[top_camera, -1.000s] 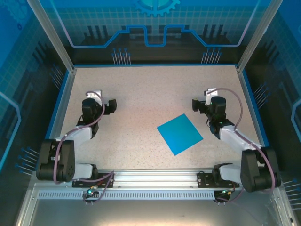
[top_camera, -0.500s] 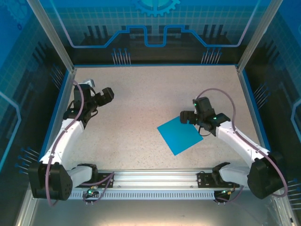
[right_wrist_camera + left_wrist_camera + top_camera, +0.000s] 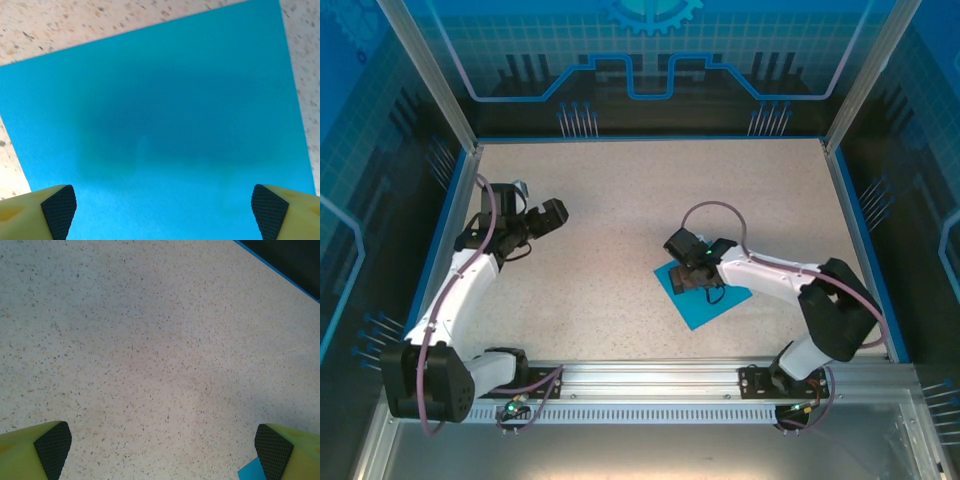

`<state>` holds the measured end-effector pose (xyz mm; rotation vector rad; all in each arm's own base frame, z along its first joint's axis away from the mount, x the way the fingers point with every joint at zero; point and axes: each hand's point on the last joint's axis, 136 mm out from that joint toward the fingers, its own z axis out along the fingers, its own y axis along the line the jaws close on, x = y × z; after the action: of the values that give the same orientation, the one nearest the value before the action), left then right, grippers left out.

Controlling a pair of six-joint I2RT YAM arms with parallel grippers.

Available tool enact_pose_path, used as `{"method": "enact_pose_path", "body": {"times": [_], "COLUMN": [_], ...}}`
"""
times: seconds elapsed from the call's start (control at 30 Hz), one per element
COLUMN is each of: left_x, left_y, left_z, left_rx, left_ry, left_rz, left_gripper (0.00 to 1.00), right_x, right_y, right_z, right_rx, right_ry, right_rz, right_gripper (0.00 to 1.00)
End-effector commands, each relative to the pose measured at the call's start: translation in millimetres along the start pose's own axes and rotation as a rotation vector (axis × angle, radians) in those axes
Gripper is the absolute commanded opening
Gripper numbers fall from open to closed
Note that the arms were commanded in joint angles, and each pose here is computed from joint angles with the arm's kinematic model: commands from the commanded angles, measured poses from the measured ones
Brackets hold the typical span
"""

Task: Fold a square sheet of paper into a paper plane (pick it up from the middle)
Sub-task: Move the square sheet of paper to the center of the table.

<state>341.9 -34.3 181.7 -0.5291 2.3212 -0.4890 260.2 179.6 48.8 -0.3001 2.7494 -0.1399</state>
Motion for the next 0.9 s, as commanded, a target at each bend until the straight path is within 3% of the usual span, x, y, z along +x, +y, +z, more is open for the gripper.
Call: {"method": "enact_pose_path", "body": {"times": [0.0, 0.43, 0.87], "left_x": [1.8, 3.9, 6.3], "left_y": [-9.5, -7.6, -6.2], "left_z": [-2.4, -0.1, 1.6], "left_rx": [0.028, 0.021, 0.015], "left_ry": [0.031, 0.042, 0.054], "left_rz": [0.017, 0.017, 0.018], "left_gripper": [0.98, 0.98, 0.98], "right_x": [-6.8, -9.1, -51.7], "right_y": [7.0, 28.8, 54.5], "right_z": [5.8, 37.3, 51.7], "right_rx": [0.023, 0.008, -0.035], "right_ry": [-0.009, 0.044, 0.006], "right_rz": [0.006, 0.021, 0.128], "right_gripper": [0.95, 0.95, 0.97]}}
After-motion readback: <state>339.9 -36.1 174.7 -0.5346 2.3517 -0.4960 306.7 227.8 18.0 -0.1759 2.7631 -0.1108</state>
